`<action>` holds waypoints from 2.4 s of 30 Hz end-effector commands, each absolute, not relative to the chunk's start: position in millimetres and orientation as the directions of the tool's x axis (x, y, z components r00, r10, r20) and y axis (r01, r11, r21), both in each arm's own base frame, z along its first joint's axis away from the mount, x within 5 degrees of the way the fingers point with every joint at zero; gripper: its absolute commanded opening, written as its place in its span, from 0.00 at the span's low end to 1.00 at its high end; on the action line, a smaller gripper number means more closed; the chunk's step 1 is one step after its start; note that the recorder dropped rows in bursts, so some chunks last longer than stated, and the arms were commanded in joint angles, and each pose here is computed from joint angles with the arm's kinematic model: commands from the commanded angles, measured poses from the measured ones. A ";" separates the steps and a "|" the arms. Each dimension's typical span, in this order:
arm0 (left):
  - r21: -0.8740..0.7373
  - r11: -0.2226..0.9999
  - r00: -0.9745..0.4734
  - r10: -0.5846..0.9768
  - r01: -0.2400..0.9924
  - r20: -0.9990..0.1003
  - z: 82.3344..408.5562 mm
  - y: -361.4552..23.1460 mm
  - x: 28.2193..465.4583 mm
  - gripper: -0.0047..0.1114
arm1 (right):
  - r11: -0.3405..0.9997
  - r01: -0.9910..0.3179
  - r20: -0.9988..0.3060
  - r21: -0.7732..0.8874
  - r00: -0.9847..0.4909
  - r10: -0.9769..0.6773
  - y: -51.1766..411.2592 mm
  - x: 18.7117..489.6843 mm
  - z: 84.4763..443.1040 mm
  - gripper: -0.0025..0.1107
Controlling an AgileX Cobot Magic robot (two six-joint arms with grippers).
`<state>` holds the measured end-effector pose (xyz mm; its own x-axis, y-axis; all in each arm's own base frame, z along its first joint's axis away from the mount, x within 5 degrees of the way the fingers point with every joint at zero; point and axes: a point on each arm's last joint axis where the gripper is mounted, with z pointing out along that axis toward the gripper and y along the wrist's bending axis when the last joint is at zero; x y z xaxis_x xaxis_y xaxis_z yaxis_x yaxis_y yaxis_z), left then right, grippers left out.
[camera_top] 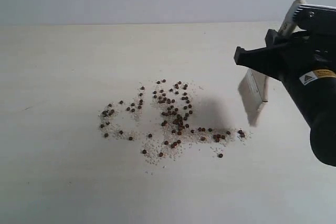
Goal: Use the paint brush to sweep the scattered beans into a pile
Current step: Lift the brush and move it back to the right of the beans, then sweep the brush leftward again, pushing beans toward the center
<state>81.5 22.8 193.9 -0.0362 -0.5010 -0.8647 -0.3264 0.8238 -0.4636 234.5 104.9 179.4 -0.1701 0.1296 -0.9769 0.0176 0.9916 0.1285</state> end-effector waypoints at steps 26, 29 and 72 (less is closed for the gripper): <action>-0.469 0.822 -0.024 -0.503 -0.322 -0.864 195.5 22.7 81.2 0.04 | 0.976 0.075 -0.929 0.206 -0.298 0.219 89.9 194.6 135.2 0.02; -0.469 0.822 -0.024 -0.503 -0.322 -0.864 195.5 22.7 81.2 0.04 | 0.971 0.058 -0.920 0.233 -0.312 0.239 94.5 196.9 130.9 0.02; -0.469 0.822 -0.024 -0.503 -0.322 -0.864 195.5 22.7 81.2 0.04 | 0.919 -0.134 -0.850 0.369 -0.448 0.276 184.3 261.0 131.8 0.02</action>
